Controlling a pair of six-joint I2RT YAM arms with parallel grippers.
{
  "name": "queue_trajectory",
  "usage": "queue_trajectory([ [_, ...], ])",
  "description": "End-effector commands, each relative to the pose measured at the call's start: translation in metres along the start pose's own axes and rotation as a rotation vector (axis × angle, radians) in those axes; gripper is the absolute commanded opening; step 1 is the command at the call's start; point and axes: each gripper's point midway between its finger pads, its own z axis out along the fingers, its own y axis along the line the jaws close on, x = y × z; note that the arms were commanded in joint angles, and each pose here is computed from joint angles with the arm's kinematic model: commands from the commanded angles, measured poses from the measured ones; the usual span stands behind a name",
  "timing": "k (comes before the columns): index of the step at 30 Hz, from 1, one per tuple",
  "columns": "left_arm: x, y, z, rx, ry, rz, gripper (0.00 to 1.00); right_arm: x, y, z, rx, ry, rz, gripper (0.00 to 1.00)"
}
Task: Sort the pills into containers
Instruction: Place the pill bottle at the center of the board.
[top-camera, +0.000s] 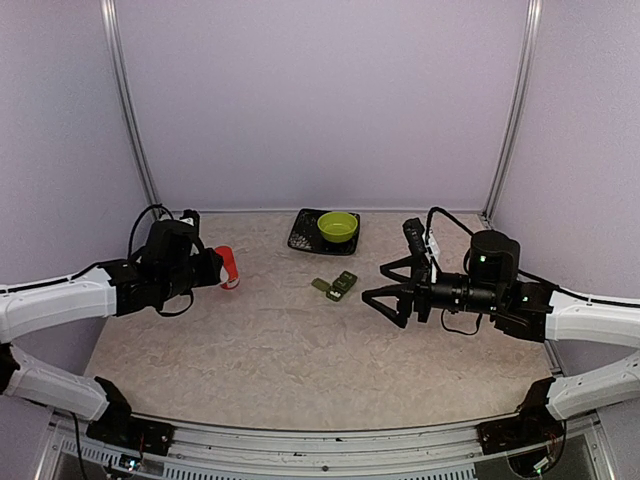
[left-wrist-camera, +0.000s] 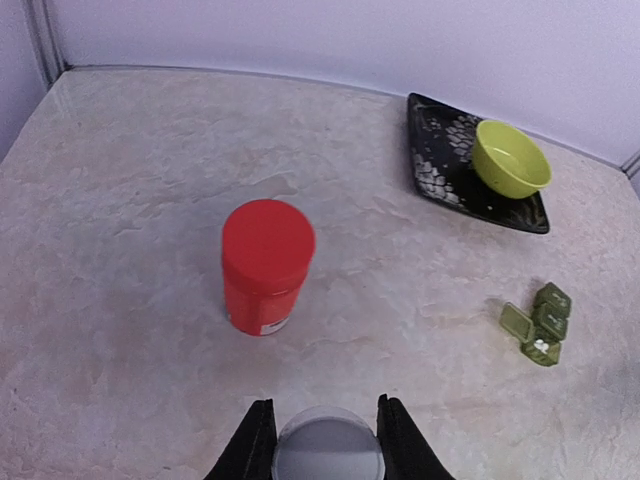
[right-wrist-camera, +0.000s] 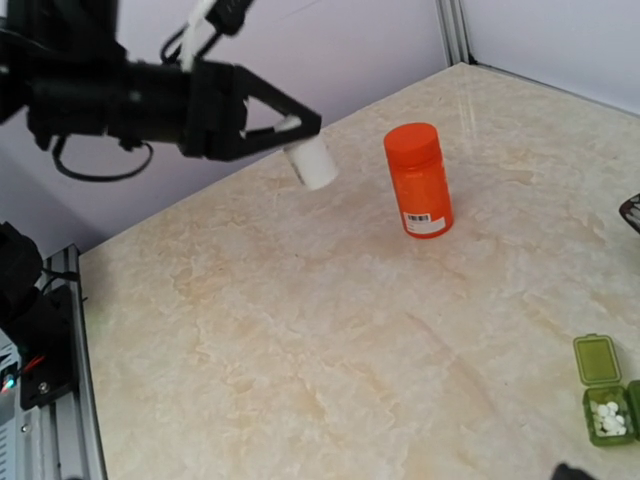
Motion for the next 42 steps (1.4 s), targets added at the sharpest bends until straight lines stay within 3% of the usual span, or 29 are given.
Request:
queue_trajectory([
  [1,0.005,0.037,0.014,-0.107,-0.007,-0.042,0.25,-0.009,-0.003,-0.001,0.014,-0.017,-0.012,1.0],
  [14,0.025,0.092,0.056,-0.251,0.013,-0.057,0.24,-0.004,-0.002,-0.003,0.014,-0.013,-0.004,1.0],
  [31,0.048,0.098,0.069,-0.245,0.021,-0.078,0.24,-0.004,-0.006,0.002,0.024,0.012,-0.024,1.0],
  [42,0.058,0.096,0.076,-0.249,0.037,-0.054,0.3,-0.009,-0.014,0.005,0.044,0.026,-0.022,1.0],
])
